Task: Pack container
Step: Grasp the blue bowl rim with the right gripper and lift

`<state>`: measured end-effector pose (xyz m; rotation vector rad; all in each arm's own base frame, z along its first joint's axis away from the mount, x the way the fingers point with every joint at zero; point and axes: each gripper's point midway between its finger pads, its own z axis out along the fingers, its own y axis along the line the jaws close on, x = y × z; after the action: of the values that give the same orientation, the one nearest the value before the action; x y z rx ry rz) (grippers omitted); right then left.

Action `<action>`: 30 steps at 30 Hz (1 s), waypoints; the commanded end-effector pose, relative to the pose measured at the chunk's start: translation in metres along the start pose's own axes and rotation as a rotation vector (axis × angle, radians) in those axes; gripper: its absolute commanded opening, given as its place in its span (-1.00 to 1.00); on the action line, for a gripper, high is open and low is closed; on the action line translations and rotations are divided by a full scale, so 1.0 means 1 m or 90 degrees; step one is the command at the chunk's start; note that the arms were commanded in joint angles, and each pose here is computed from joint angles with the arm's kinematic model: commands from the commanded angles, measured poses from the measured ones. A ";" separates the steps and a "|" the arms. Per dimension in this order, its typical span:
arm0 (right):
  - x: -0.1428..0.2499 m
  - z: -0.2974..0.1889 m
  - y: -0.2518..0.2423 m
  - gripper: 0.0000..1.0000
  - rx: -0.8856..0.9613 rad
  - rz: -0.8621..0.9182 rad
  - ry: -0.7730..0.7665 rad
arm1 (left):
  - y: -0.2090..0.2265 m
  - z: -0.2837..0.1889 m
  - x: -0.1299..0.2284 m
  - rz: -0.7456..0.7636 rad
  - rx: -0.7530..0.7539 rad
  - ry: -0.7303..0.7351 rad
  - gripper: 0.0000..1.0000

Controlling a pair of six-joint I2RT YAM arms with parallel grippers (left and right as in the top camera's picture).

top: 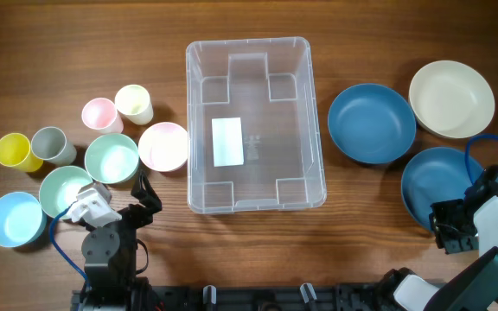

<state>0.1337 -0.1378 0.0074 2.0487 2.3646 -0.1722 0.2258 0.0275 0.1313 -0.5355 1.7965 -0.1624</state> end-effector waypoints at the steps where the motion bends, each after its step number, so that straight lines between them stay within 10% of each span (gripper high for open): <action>1: -0.001 -0.004 -0.010 -0.63 0.020 0.010 -0.016 | 0.001 0.000 0.000 0.009 0.001 -0.001 0.99; 3: -0.001 -0.009 -0.010 -0.90 0.013 0.006 -0.024 | 0.001 0.000 0.000 0.009 0.001 -0.001 1.00; 18: -0.006 -0.187 0.055 -0.91 -0.398 -0.144 -0.191 | 0.000 0.000 0.000 0.009 0.001 -0.002 1.00; 30: 0.094 -0.343 0.145 -0.91 -0.678 -0.618 -0.239 | 0.001 0.000 0.000 0.009 0.001 -0.001 0.99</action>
<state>0.2610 -0.0444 0.3044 0.6581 2.1385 0.4217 0.2257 0.0275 0.1312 -0.5356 1.7969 -0.1623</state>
